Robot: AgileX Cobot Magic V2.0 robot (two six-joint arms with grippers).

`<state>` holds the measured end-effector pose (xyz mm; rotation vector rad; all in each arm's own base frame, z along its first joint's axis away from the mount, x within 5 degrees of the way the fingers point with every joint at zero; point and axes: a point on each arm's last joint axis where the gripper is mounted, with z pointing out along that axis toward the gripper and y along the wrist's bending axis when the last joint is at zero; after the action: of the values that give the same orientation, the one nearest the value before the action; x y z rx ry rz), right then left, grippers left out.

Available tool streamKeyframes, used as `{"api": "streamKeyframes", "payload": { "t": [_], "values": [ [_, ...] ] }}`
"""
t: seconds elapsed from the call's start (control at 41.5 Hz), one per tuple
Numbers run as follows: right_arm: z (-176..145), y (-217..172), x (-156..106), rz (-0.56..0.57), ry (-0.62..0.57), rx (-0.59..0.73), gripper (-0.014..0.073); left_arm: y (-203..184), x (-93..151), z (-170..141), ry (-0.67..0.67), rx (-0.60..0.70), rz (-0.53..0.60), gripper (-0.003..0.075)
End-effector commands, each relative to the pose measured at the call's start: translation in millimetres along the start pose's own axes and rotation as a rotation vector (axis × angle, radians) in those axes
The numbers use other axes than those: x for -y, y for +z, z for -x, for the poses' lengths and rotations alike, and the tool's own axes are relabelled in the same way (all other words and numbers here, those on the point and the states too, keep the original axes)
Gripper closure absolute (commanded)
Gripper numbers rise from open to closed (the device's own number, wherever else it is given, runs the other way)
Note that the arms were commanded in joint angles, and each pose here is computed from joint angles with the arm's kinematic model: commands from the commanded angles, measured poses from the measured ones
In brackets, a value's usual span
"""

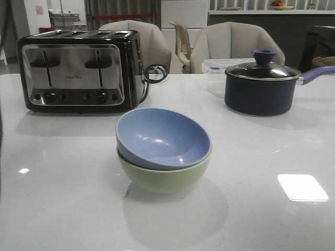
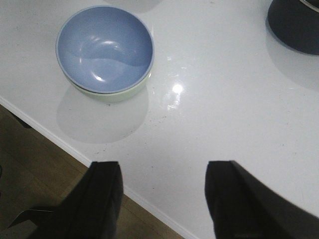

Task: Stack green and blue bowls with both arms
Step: 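Open the left gripper and raise it off the stacked bowls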

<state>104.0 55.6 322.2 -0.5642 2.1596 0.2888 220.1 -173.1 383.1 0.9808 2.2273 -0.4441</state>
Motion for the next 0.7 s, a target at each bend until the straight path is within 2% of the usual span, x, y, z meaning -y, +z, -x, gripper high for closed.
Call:
{"api": "streamKeyframes", "payload": {
  "t": [0.0,0.217,0.361,0.53,0.675],
  "values": [
    [12,-6,1,-0.016,-0.013,0.097,0.0112,-43,11,-8,0.022,0.162,0.025,0.0137],
    [12,-6,1,-0.016,-0.013,0.097,0.0112,-90,25,-62,0.048,0.319,0.079,0.0137],
    [12,-6,1,-0.016,-0.013,0.096,0.0112,-109,33,-95,0.052,0.404,0.096,0.0137],
    [12,-6,1,-0.016,-0.013,0.093,0.0112,-116,38,-123,0.050,0.482,0.111,0.0137],
    [12,-6,1,-0.016,-0.013,0.094,0.0112,-110,38,-133,0.046,0.468,0.111,0.0137]
  ]
}}
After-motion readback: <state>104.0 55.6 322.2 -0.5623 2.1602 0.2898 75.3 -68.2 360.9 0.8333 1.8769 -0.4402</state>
